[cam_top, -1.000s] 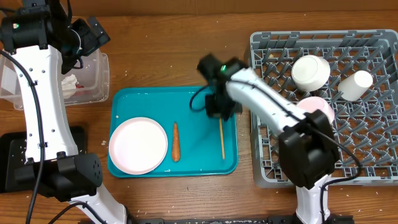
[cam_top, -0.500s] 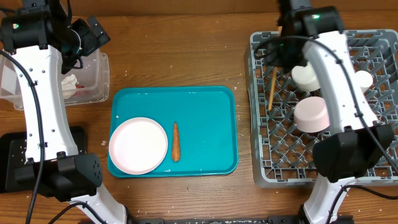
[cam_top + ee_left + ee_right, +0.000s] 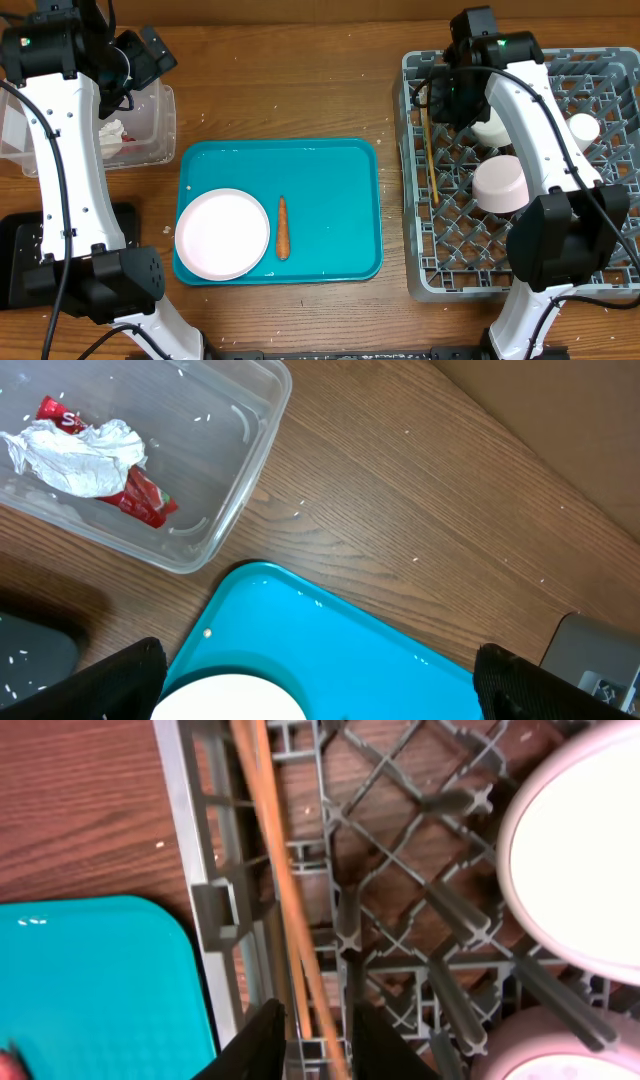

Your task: Sort waste into correct bins and load items into the dishwasher

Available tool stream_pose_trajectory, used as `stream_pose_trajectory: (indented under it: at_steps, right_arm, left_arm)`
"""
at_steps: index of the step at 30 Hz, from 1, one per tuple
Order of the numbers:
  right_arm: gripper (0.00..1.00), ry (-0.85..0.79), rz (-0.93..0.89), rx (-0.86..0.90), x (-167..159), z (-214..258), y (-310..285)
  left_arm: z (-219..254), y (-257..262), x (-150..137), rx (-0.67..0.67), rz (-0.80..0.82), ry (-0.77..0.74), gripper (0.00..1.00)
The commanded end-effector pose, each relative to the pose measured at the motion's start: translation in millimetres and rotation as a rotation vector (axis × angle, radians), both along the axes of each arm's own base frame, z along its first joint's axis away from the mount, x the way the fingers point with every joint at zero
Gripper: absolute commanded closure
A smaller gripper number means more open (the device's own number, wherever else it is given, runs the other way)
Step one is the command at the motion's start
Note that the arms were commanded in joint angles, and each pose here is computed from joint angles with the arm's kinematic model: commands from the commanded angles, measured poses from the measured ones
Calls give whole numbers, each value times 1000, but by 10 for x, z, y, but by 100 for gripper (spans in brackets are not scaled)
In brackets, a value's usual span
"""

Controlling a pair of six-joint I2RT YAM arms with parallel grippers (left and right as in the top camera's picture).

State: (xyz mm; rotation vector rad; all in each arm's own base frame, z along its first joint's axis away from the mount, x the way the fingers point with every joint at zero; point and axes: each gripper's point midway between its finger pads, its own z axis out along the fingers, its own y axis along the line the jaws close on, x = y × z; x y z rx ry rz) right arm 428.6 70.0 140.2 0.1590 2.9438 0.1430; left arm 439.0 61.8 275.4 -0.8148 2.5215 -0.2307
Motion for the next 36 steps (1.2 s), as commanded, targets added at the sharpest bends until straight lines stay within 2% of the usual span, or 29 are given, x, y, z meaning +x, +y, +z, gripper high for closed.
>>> stream_pose_trajectory:
  at_steps: [1, 4, 6, 10, 12, 17, 19, 30, 36]
  right_arm:
    - [73, 0, 0, 10, -26, 69, 21]
    - [71, 4, -25, 20, -72, 205, 28]
    - [63, -4, -14, 56, -106, 339, 95]
    - [36, -25, 38, 217, -226, 654, 399]
    - [27, -26, 79, 314, -302, 779, 613]
    - [21, -4, 193, 364, -467, 789, 1092]
    - [0, -2, 255, 351, -532, 723, 1338]
    - [0, 65, 296, 171, -914, -94, 2269]
    - [0, 59, 344, 166, -1031, -156, 2512]
  left_arm:
    - [4, 26, -13, -1, 19, 0, 0]
    - [4, 26, -13, -1, 19, 0, 0]
    - [5, 26, -12, -1, 19, 0, 0]
    - [5, 26, -12, -1, 19, 0, 0]
    - [5, 26, -12, -1, 19, 0, 0]
    - [5, 26, -12, -1, 19, 0, 0]
    - [5, 26, -12, -1, 19, 0, 0]
    - [5, 26, -12, -1, 19, 0, 0]
    - [5, 26, -12, -1, 19, 0, 0]
